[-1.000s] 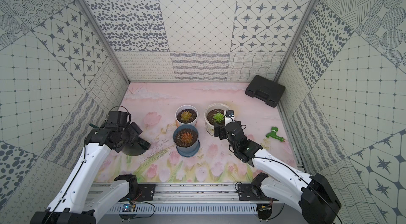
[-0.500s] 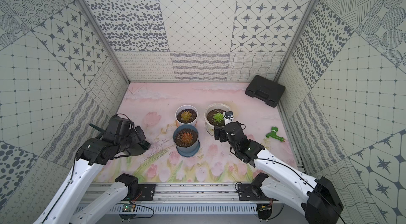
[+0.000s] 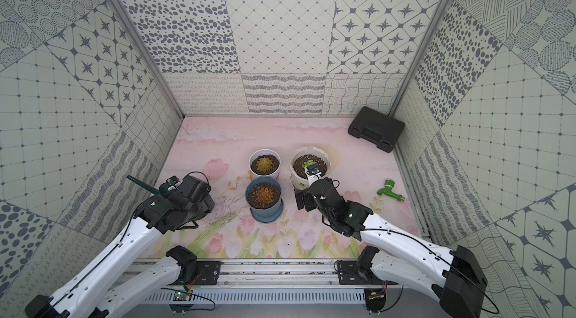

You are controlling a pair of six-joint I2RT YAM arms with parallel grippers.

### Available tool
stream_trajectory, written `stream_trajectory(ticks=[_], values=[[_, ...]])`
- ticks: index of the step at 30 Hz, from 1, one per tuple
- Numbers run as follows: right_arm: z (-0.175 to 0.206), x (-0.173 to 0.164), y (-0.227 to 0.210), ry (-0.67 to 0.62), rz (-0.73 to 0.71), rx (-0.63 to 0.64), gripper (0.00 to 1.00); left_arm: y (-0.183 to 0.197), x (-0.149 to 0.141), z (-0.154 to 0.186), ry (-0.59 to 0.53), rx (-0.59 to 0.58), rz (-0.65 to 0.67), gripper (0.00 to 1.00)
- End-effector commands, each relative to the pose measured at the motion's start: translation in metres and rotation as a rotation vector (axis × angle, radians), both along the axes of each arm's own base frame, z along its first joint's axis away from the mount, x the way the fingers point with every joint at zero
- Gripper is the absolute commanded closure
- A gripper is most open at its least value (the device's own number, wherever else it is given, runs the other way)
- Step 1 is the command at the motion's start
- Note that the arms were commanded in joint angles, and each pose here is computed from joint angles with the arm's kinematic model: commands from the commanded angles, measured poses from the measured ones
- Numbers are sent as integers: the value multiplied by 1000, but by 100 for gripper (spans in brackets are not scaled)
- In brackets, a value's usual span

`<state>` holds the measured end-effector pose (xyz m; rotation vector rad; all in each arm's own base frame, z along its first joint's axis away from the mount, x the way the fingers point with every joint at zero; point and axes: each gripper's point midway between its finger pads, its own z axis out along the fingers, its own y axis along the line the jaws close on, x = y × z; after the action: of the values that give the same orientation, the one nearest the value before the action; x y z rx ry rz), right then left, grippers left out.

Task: Water the succulent around the soil edge
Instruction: Move the watering can to the center of the board, then pick up the watering can from the center of the board.

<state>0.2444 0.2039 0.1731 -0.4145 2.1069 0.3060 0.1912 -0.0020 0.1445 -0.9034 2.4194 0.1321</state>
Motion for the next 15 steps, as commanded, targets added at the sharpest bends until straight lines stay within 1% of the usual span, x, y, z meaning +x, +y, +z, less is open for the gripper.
stream_trajectory(ticks=[1, 3, 6, 8, 12, 13, 15], values=[[7, 3, 2, -33, 6, -5, 2, 18, 16, 10, -123, 17, 302, 3], [3, 3, 0, -36, 2, -14, 2, 21, 16, 8, -121, 27, 352, 7], [-3, 2, 0, -39, 9, -16, 2, 28, 18, 3, -119, 47, 415, 15], [-7, 1, 1, -36, 16, -16, 2, 30, 19, 1, -111, 51, 437, 19], [-14, 0, 2, -30, 28, -14, 2, 33, 26, -3, -96, 37, 454, 22], [-15, 0, 3, -27, 30, -15, 2, 34, 26, -5, -92, 30, 460, 24], [-17, 0, 5, -23, 36, -14, 2, 34, 26, -7, -81, 21, 471, 33]])
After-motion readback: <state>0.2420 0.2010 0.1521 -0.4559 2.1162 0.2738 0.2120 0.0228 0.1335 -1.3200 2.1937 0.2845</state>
